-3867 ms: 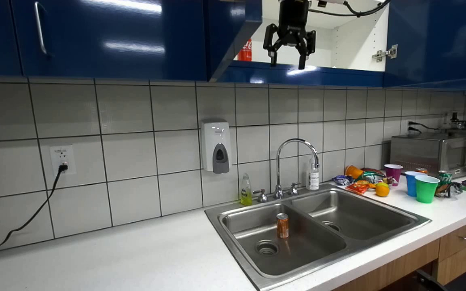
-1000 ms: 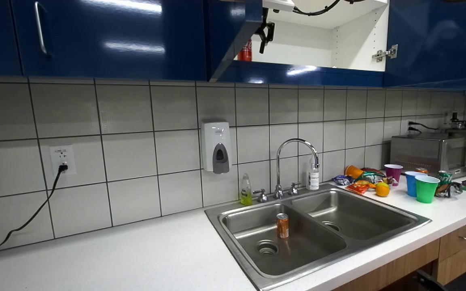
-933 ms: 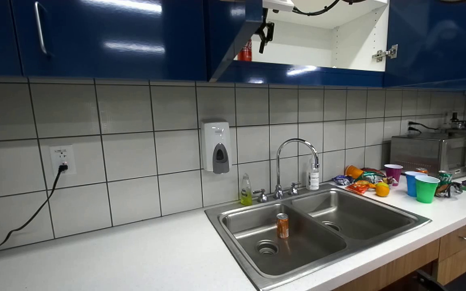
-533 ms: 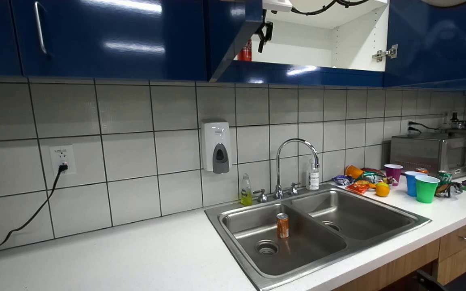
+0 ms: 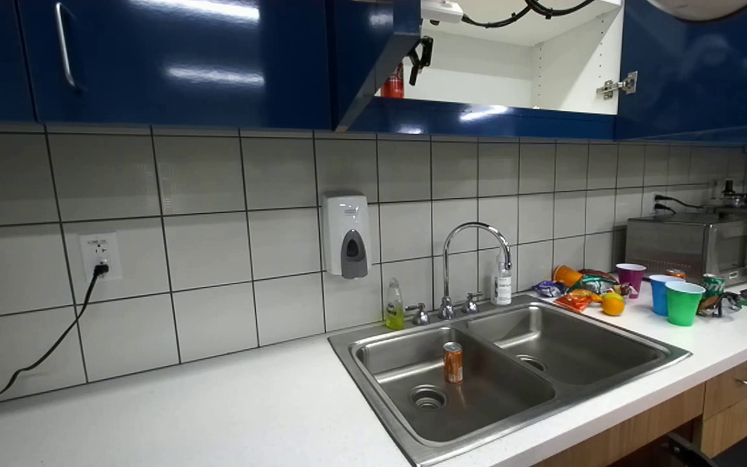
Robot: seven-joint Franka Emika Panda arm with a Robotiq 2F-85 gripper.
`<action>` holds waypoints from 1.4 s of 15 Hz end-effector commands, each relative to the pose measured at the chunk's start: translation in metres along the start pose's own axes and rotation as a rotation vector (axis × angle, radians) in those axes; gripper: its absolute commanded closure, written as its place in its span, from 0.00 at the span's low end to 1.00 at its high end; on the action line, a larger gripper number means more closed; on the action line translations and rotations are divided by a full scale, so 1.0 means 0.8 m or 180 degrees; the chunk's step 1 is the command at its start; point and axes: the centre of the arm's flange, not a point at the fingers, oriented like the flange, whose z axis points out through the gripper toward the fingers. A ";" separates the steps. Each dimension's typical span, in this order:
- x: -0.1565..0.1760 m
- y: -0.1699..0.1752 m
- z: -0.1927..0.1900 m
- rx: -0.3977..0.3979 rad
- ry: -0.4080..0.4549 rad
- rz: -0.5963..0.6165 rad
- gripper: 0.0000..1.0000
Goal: Pick up the can from the cabinet and put it in the sink
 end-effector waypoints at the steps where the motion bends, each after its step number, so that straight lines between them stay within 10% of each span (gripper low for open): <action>1: 0.018 -0.004 -0.003 -0.0054 0.0081 -0.0010 0.00; 21: 0.024 -0.005 0.002 -0.0044 0.0119 0.0011 0.00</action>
